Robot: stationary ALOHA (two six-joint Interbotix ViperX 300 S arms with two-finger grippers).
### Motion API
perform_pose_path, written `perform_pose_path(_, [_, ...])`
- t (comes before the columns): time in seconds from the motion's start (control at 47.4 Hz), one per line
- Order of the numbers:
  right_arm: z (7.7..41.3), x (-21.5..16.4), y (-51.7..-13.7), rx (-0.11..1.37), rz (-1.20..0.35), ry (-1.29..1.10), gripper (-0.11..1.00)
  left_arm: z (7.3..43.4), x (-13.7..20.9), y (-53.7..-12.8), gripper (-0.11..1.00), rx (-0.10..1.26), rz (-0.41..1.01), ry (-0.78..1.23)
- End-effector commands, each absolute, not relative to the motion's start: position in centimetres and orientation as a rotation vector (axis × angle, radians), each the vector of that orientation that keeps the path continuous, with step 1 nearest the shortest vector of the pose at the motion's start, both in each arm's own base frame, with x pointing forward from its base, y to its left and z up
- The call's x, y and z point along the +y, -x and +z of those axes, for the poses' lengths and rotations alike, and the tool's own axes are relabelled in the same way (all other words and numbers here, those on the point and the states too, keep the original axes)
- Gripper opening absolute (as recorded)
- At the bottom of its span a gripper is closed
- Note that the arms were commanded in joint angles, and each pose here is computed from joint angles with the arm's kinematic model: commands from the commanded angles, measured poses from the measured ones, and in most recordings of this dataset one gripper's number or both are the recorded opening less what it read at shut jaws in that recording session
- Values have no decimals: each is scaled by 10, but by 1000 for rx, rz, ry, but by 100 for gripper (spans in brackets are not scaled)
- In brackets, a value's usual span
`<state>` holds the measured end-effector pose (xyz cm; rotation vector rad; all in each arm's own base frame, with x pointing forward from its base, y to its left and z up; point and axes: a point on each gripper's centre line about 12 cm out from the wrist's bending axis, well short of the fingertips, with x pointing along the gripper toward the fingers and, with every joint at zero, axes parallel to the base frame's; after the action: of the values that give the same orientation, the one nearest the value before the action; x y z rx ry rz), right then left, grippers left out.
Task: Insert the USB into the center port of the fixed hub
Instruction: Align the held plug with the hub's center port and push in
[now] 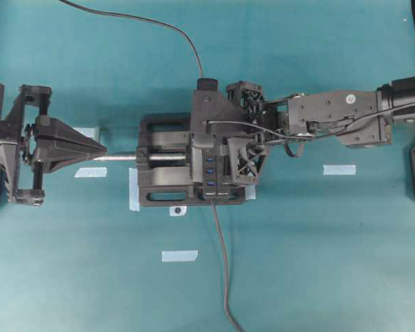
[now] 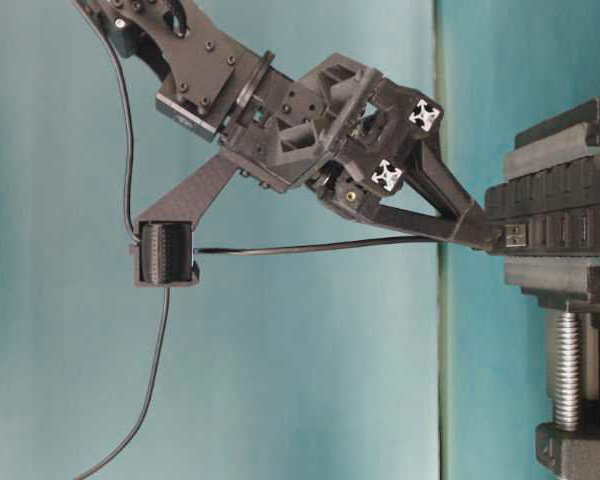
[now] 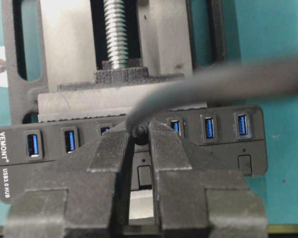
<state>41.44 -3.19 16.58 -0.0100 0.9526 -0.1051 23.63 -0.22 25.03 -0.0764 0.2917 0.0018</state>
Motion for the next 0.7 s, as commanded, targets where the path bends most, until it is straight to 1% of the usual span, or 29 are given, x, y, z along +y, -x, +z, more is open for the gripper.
perform_pose_path(0.0, [178,-32,-419,916,-105,12,8,261,-3,-239,0,261,-1,76])
perform_pose_path(0.675, [174,-31,-416,930,-104,12,8,261,-3,-240,0,260,-1,80])
